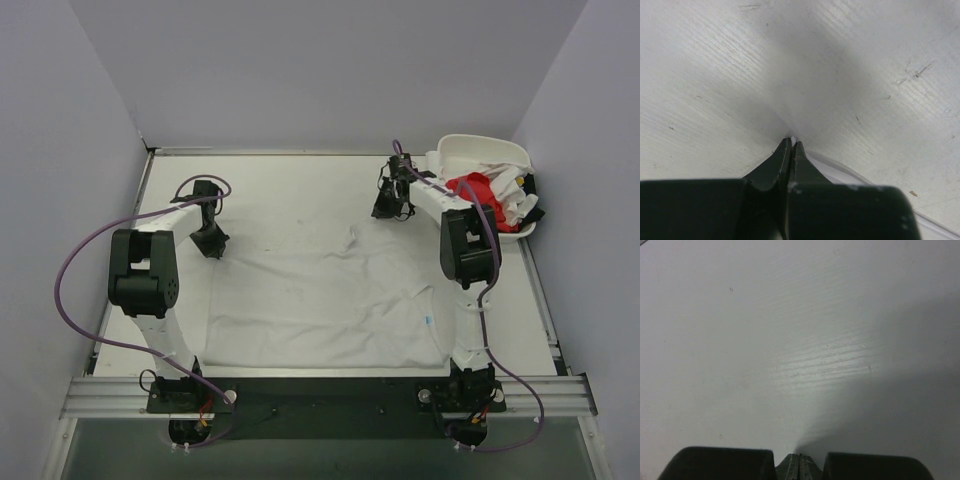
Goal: Fold and stack the t-shirts
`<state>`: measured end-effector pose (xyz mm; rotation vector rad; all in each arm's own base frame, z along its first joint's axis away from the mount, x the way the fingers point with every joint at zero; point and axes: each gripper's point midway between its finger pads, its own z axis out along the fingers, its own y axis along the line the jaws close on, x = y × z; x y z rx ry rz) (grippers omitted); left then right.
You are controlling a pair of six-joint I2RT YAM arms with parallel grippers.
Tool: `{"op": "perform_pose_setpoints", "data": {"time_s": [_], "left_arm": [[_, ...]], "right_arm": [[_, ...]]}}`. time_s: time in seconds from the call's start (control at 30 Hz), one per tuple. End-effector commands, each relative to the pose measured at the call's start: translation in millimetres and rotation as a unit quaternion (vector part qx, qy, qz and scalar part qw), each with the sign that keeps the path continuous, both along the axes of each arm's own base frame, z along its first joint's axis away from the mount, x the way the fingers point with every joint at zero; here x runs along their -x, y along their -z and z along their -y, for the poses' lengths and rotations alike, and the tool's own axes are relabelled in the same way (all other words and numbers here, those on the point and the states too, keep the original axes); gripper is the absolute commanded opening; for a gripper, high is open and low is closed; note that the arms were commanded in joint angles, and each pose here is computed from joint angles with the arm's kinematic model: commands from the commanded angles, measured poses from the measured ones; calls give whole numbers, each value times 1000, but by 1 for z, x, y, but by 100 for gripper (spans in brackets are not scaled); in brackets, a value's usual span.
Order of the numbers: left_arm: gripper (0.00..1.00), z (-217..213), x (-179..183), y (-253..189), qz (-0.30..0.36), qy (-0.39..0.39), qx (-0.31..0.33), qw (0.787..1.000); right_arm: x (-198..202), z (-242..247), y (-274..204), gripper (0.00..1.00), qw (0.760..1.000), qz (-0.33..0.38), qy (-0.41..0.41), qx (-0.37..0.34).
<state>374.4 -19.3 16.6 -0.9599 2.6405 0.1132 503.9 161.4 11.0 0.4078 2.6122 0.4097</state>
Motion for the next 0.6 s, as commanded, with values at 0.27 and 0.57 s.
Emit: {"op": "perform_pose_setpoints", "data": {"time_s": [0.27, 0.57], "left_arm": [[0, 9, 1, -43, 39, 39, 17, 998], [0, 18, 18, -76, 71, 76, 34, 994]], "right_arm": [[56, 39, -82, 0, 997, 39, -1, 66], [100, 55, -121, 0, 994, 78, 3, 72]]}}
